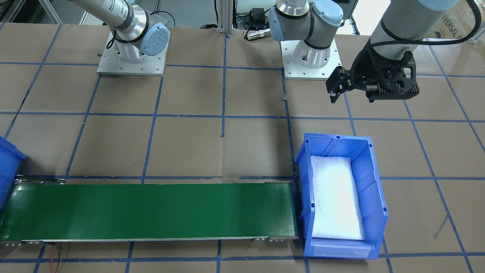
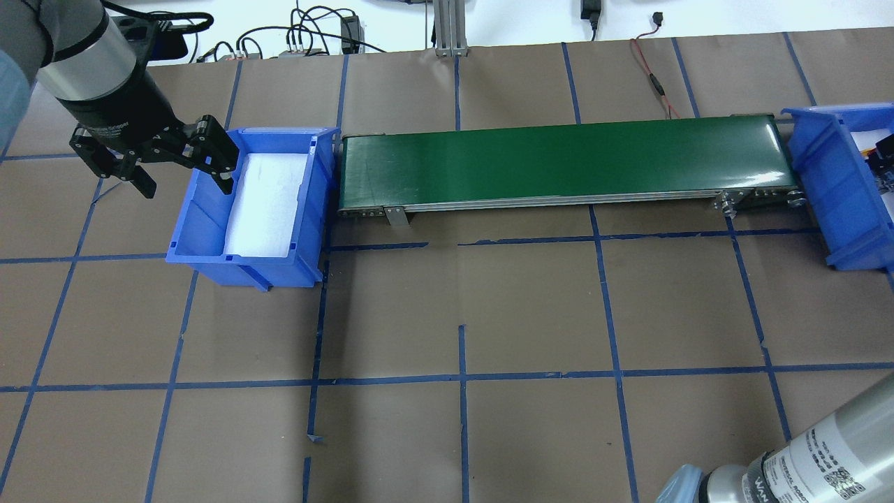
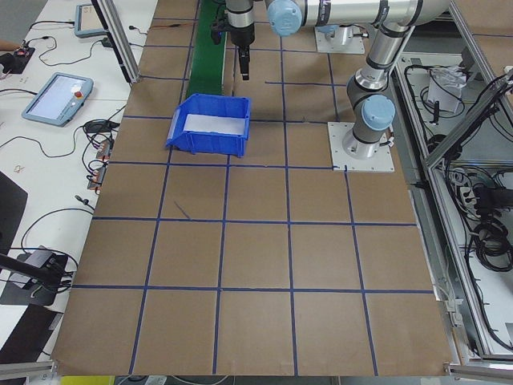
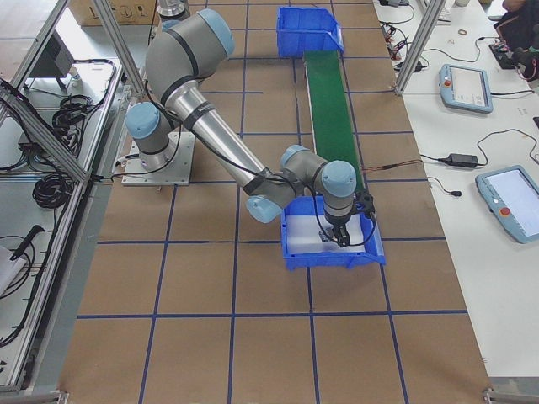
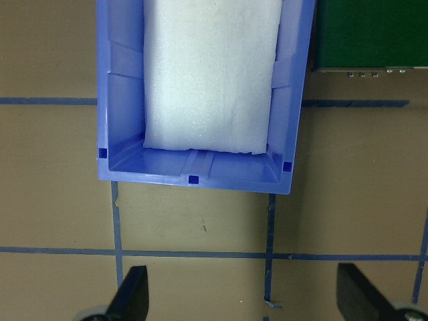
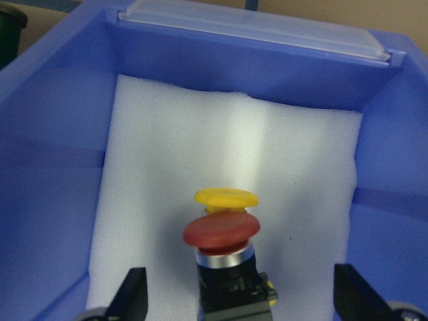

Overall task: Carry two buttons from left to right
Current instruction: 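Lower the red button onto the foam beside the yellow button, then open the right gripper and raise it back over the belt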

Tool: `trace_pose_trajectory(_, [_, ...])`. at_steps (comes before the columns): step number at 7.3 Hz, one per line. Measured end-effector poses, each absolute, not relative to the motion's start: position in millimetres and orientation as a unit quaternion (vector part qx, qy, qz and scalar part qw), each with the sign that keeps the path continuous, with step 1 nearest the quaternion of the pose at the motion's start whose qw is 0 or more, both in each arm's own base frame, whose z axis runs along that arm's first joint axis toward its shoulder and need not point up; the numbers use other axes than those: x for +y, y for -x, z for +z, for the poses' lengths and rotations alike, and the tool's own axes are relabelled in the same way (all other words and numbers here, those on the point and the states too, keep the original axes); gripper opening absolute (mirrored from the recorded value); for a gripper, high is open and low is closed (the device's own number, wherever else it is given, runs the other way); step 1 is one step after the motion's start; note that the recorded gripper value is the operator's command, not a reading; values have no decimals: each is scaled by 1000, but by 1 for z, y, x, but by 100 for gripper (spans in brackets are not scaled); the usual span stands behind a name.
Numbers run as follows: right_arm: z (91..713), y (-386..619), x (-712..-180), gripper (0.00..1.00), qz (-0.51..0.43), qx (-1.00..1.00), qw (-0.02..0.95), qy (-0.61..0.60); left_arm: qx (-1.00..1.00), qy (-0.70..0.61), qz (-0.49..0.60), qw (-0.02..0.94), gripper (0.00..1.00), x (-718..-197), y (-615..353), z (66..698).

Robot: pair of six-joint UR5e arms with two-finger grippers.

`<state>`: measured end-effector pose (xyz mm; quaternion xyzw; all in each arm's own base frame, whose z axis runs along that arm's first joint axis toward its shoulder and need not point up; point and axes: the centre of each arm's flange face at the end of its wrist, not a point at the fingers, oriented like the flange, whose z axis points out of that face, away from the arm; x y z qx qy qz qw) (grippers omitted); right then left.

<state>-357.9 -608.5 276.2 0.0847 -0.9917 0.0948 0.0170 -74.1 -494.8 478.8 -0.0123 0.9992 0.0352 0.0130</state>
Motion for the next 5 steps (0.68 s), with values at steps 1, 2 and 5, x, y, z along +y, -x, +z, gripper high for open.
trace_pose_trajectory(1, [298, 355, -604, 100, 100, -992, 27, -74, 999, 12, 35, 13, 100, -495, 74, 479])
trace_pose_trajectory(2, [326, 346, -593, 100, 100, -992, 32, -65, 999, 12, 35, 13, 100, -495, 74, 479])
trace_pose_trajectory(5, [407, 270, -554, 100, 72, -997, 6, -26, 999, 14, 34, 13, 100, -495, 72, 479])
